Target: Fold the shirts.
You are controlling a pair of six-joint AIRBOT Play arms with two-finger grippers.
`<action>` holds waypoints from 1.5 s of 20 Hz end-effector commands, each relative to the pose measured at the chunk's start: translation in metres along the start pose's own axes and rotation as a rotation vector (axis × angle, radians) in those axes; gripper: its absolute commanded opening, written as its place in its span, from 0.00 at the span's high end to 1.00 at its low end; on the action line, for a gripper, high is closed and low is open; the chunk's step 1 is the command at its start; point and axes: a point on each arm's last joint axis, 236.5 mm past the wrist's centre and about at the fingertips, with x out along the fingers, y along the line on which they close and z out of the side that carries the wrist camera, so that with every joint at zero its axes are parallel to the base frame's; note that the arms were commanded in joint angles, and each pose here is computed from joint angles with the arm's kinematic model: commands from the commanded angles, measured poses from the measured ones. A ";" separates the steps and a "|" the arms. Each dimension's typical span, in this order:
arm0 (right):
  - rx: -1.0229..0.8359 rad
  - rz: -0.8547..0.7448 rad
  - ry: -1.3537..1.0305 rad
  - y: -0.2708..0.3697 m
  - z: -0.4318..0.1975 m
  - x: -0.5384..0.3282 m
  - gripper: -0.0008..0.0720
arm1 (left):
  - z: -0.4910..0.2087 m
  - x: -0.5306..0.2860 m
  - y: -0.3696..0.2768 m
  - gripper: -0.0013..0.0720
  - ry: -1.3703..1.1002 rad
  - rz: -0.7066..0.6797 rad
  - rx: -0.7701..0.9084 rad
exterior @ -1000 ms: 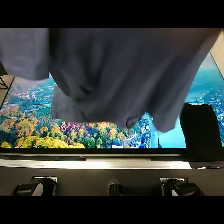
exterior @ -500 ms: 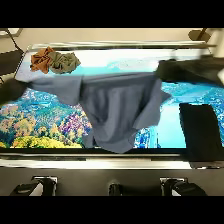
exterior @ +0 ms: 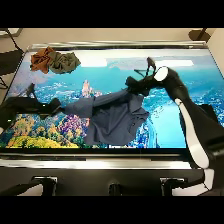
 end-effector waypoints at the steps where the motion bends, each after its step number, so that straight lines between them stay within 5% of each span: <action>1: 0.068 -0.021 0.170 -0.023 -0.035 0.037 0.94 | -0.028 0.042 0.011 0.94 0.128 0.038 -0.017; 2: 0.069 -0.022 0.165 -0.024 -0.034 0.039 0.89 | -0.033 0.045 0.011 0.94 0.146 0.042 -0.012; 4: 0.018 -0.007 0.129 -0.021 -0.024 0.032 0.33 | -0.035 0.045 0.009 0.94 0.148 0.041 -0.007; 5: -0.036 0.003 0.123 -0.018 -0.021 0.019 0.15 | -0.035 0.044 0.009 0.95 0.149 0.040 -0.006; 7: -0.107 0.008 0.125 -0.020 -0.017 -0.019 0.07 | -0.035 0.041 0.011 0.94 0.155 0.041 -0.001; 11: -0.008 -0.029 0.106 -0.078 0.001 -0.114 0.05 | -0.047 0.038 0.015 0.94 0.214 0.042 0.099; 16: 0.168 -0.199 0.476 -0.173 -0.102 -0.137 0.07 | -0.059 0.035 0.018 0.94 0.269 0.042 0.164; 22: 0.176 -0.079 0.638 -0.149 -0.243 -0.063 0.04 | -0.062 0.035 0.019 0.94 0.283 0.043 0.165; 30: 0.103 -0.075 0.597 -0.121 -0.255 -0.027 0.01 | -0.064 0.036 0.019 0.94 0.291 0.045 0.166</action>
